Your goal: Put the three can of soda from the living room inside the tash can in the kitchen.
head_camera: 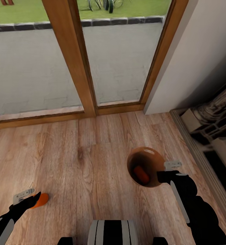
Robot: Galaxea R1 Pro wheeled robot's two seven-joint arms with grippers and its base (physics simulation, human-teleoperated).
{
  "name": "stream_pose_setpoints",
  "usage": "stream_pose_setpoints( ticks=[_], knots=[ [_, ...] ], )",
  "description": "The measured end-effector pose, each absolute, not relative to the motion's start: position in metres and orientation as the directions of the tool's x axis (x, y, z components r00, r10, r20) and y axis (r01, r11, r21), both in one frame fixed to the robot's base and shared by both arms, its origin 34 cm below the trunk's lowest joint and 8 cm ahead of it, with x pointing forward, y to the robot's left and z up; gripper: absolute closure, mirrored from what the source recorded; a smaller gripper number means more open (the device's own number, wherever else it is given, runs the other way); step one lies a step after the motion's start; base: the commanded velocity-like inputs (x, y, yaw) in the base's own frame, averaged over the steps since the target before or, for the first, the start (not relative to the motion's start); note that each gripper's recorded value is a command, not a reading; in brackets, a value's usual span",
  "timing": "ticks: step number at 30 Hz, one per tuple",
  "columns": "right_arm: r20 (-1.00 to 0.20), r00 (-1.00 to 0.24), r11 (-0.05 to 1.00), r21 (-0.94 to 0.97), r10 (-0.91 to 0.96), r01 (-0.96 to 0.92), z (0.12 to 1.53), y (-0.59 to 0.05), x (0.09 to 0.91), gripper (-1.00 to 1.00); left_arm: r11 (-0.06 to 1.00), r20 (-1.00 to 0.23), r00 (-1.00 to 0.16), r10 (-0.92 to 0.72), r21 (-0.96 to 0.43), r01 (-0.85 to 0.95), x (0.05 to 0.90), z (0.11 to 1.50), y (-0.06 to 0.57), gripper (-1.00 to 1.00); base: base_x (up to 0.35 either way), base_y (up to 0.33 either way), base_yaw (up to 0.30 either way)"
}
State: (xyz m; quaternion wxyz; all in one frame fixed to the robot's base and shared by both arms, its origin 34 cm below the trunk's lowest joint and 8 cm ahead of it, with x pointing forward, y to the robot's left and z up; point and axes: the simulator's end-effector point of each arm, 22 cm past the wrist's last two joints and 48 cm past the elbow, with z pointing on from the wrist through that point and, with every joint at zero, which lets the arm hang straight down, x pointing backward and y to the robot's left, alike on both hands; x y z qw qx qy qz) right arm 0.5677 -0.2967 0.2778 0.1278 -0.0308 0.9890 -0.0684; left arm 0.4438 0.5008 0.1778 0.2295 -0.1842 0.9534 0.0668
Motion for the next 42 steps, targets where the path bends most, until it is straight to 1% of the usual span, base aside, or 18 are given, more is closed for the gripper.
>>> stream_pose_setpoints(
  ticks=[28, 42],
  knots=[
    [-0.238, -0.968, 0.989, -0.142, -0.078, -0.045, 0.2723, -0.2965, 0.5645, 1.0, 0.923, -0.453, -0.832, -0.32, 0.047, -0.381, 0.4394, 0.174, 0.5014, -1.0, 0.011, 0.0, 0.0],
    [-0.237, -0.968, 0.988, -0.147, -0.081, -0.046, 0.2725, -0.2976, 0.5645, 1.0, 0.923, -0.453, -0.832, -0.32, 0.047, -0.381, 0.4392, 0.1739, 0.5013, -1.0, 0.0, 0.047, 0.0]
  ],
)
